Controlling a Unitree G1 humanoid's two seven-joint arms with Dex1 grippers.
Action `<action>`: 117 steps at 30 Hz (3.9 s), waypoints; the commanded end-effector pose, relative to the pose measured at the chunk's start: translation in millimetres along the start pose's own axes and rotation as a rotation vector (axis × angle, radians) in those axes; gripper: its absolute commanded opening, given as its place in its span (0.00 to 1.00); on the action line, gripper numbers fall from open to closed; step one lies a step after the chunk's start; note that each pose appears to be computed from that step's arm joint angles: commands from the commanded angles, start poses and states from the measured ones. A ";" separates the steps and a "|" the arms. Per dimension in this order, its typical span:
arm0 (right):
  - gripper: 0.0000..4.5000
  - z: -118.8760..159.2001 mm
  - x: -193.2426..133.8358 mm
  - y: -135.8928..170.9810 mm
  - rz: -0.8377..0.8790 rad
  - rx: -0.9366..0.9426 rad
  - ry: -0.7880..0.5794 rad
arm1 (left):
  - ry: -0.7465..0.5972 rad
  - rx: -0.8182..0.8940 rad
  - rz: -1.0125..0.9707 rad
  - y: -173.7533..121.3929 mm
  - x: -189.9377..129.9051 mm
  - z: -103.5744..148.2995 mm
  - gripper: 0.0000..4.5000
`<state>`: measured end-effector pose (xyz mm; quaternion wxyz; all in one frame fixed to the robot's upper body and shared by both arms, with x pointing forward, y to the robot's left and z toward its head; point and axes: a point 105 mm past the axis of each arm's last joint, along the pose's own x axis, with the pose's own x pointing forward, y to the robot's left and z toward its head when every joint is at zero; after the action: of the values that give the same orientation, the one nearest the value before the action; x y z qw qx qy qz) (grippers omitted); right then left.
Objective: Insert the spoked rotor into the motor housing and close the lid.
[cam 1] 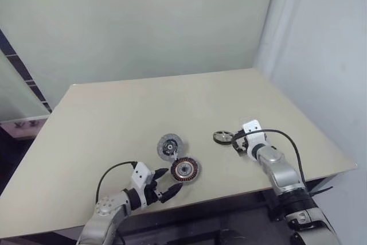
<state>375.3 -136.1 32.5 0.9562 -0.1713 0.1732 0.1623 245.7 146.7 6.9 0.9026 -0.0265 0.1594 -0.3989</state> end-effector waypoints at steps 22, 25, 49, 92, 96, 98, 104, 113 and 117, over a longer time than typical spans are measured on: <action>1.00 2.4 20.0 20.0 0.058 1.271 0.074 | -0.013 0.037 -0.022 -0.3 0.8 8.6 1.00; 1.00 5.4 24.9 21.8 0.075 1.311 0.064 | -0.011 0.037 -0.019 -0.2 0.1 8.5 1.00; 0.09 16.2 30.2 24.0 0.110 1.362 0.011 | -0.013 0.036 -0.014 -0.3 0.1 9.9 1.00; 0.09 45.1 -62.7 169.8 0.710 1.023 0.286 | 0.000 0.025 0.058 22.0 -38.0 13.6 1.00; 0.09 40.8 -65.2 174.3 0.715 1.009 0.306 | 0.002 0.023 0.054 20.8 -37.8 13.2 1.00; 0.09 39.5 -65.8 177.3 0.720 1.003 0.314 | 0.003 0.023 0.051 20.1 -37.5 12.9 1.00; 0.09 43.1 -62.8 183.9 0.729 0.999 0.314 | 0.005 0.021 0.043 18.3 -35.5 13.0 1.00; 0.09 45.1 -61.8 195.2 0.759 0.977 0.326 | 0.005 0.022 0.041 17.2 -33.3 12.8 1.00; 0.09 43.5 -59.8 196.0 0.754 0.971 0.332 | 0.002 0.023 0.042 17.3 -32.2 13.3 1.00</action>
<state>281.9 5.2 36.5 0.7960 0.2895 0.4218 0.3237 235.7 185.8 10.9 0.9091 -0.0212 0.1849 -0.3727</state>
